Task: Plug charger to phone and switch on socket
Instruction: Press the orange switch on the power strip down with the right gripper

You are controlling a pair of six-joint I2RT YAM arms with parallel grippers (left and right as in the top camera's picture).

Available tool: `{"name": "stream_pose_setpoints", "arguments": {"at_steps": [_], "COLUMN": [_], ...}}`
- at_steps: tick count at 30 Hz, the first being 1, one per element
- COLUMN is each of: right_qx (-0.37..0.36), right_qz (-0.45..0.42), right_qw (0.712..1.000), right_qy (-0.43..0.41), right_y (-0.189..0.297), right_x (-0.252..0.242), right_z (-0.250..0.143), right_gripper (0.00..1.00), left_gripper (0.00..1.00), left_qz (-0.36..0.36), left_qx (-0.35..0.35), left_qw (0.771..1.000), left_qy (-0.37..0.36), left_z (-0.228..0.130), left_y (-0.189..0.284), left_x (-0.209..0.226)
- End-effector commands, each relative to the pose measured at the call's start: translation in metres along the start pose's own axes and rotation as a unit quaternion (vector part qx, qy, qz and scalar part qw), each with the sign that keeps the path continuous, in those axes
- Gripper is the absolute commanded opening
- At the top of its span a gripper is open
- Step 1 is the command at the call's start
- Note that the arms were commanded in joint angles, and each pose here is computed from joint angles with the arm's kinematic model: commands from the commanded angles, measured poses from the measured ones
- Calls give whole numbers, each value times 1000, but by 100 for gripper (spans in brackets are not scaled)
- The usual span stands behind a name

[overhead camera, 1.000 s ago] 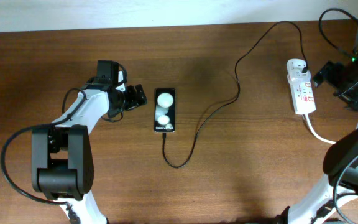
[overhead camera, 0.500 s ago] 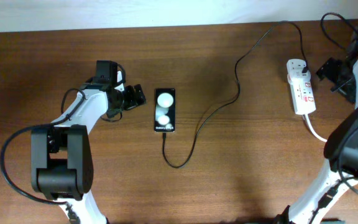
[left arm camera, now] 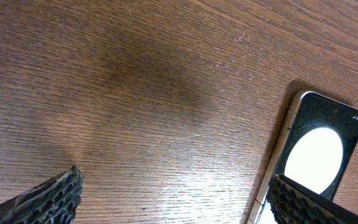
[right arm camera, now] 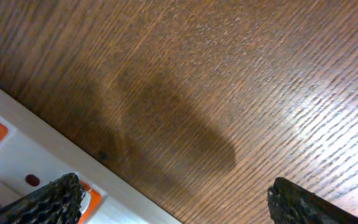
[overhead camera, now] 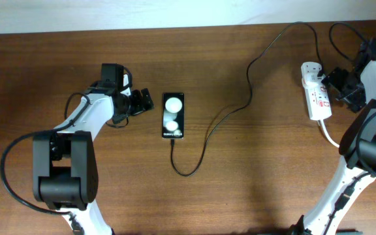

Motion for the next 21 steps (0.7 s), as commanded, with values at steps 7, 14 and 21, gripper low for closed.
{"name": "stream_pose_setpoints", "arguments": {"at_steps": [7,14,21], "right_qx": [58,84,83], "right_qz": [12,15,14], "right_qw": [998,996,996], "right_qy": [8,8,8], "right_y": [-29,-32,-32], "right_x": [7,7,6], "right_z": [-27,-41,-41], "right_gripper": [99,99,98], "left_gripper": [99,99,99], "left_qz": [-3,-3,-3], "left_qx": [-9,-9,-9], "left_qw": [1000,1000,1000], "left_qy": [-1,-1,-1], "left_z": [6,6,6], "left_y": [4,4,4], "left_x": [-2,-2,-2]}}
Point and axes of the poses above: each gripper's point midway between its finger pads, its own y axis back along the fingers, its own x axis along the line the jaws close on, z = x × y, the point moved 3 cm from there along y, back along the fingers, and after that the axes turned 14 degrees about y, right-handed, at the moved point
